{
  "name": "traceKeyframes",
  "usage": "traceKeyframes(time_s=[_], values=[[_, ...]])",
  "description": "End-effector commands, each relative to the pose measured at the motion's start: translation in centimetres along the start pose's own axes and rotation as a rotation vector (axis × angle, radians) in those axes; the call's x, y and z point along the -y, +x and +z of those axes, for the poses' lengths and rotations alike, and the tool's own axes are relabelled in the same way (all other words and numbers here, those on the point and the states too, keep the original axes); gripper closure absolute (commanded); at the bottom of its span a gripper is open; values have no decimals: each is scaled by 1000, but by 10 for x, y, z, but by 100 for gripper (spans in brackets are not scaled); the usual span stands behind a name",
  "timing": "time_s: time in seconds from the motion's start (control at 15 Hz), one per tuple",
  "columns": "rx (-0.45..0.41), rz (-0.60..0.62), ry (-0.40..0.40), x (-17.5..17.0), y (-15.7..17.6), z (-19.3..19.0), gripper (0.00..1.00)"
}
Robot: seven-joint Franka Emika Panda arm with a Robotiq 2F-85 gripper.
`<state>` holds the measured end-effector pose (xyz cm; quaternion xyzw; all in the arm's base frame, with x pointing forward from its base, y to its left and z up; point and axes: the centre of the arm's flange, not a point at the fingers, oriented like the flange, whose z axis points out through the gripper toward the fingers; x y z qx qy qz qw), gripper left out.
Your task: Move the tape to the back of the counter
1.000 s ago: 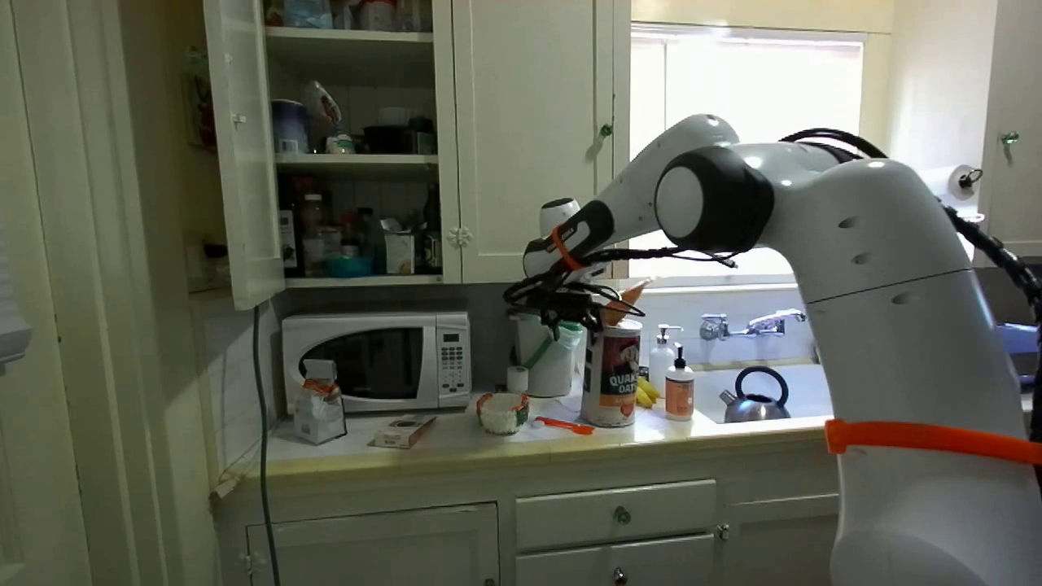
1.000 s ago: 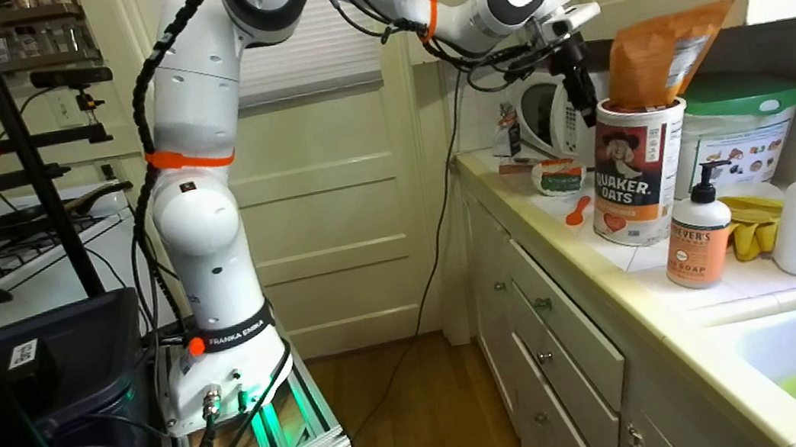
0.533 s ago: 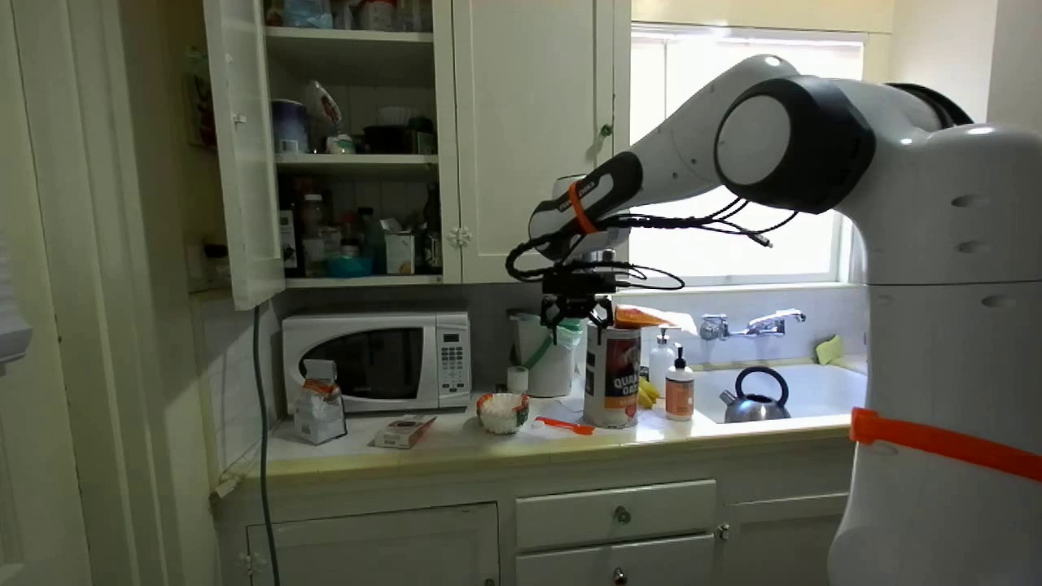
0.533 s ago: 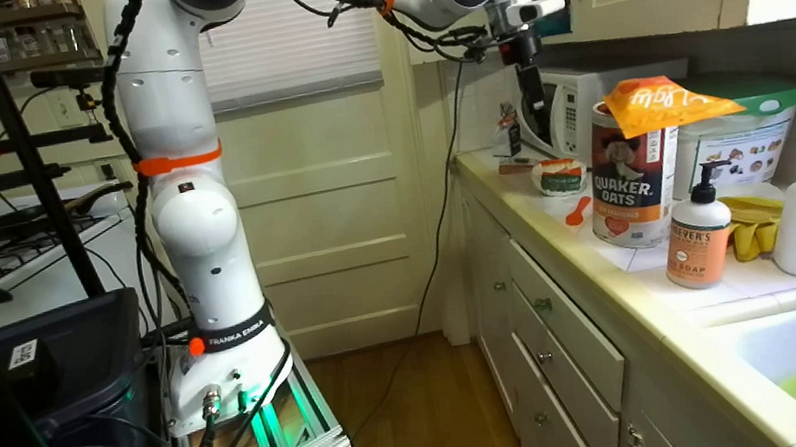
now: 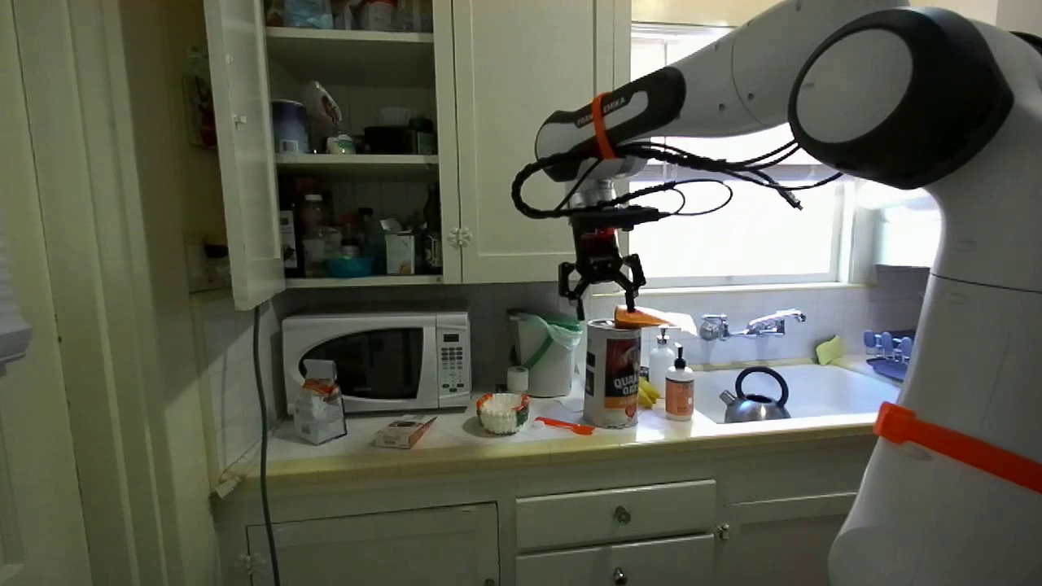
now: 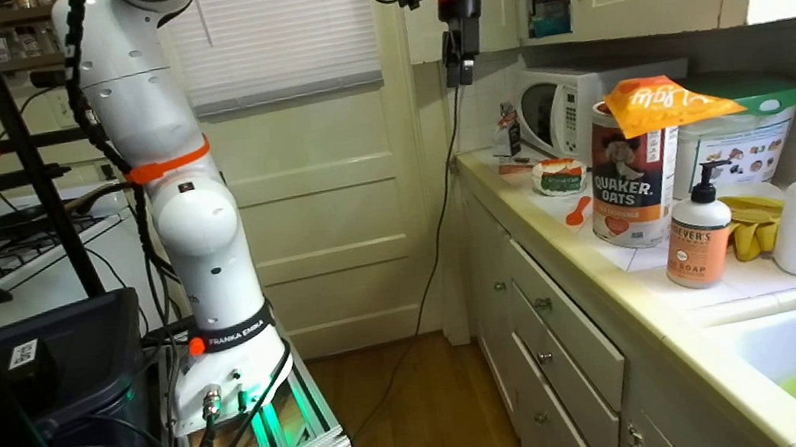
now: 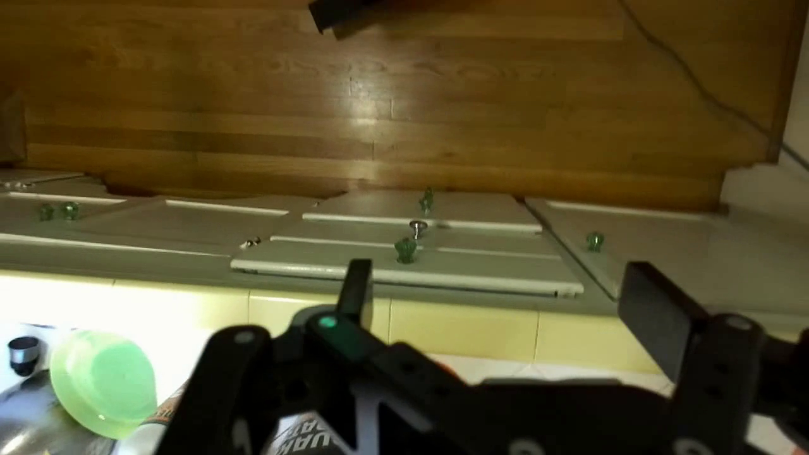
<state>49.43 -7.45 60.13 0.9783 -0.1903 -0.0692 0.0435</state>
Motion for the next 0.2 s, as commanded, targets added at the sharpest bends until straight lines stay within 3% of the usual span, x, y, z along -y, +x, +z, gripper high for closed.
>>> traceKeyframes(time_s=[0.0,0.13], values=[[-2,-8,1,-1,-5,-7,0],[-4,-8,0,0,-5,-7,0]])
